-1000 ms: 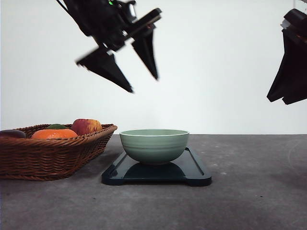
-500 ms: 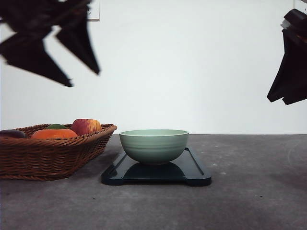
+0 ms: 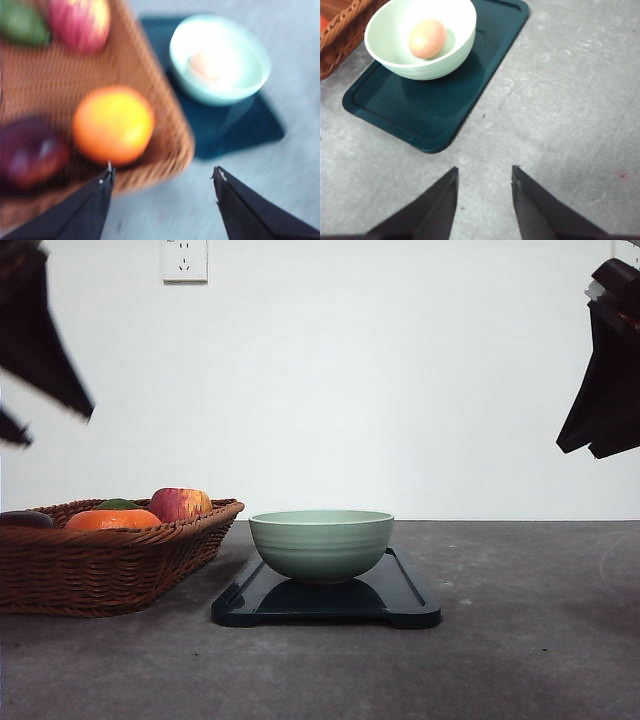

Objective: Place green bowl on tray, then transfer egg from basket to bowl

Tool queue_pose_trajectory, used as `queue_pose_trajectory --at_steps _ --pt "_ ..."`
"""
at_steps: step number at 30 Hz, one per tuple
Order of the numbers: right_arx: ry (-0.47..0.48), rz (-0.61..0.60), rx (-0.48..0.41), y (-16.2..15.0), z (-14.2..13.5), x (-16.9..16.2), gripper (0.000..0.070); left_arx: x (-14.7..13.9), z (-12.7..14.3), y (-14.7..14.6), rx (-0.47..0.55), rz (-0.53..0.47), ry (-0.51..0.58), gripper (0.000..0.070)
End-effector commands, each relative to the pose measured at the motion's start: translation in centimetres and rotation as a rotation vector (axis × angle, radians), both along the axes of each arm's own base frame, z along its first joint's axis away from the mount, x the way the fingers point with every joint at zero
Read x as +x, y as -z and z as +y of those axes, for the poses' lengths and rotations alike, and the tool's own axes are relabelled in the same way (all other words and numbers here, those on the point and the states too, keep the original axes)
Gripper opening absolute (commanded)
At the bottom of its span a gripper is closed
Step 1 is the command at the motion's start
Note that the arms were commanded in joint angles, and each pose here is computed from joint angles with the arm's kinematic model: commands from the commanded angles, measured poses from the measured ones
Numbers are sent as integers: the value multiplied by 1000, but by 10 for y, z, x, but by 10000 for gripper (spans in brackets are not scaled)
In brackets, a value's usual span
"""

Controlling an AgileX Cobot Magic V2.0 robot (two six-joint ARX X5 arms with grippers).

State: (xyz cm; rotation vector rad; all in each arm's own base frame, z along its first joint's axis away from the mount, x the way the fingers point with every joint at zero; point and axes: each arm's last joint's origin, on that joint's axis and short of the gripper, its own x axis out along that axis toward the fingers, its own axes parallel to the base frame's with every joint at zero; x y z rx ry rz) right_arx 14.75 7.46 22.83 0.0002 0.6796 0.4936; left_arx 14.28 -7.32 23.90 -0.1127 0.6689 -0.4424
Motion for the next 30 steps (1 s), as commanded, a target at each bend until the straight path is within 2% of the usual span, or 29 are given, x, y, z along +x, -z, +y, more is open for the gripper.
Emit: queue_pose_trajectory --at_steps 1,6,7,8,9,10,11,25,27,30 --pt "-3 3 3 0 1 1 209 0 -1 3 -2 17 -5 386" --pt "-7 11 9 0 2 0 209 -1 0 5 9 40 -5 383" --pt "-6 10 8 0 2 0 185 -1 0 5 10 41 -4 342" --pt "-3 10 6 0 1 0 93 -1 0 5 10 40 -4 195" --pt "-2 8 6 0 1 1 42 -1 0 5 8 39 -5 92" --pt "-2 5 8 0 2 1 16 -1 0 4 4 38 -6 24" --pt "-3 2 11 -1 2 1 16 -1 0 4 2 35 -5 6" --pt "-15 0 20 -1 2 1 16 -1 0 3 2 26 0 0" --pt "-15 0 20 -1 2 1 16 -4 1 0 -1 5 3 0" --pt "-15 0 20 -1 2 1 16 -5 7 -3 54 -71 11 0"
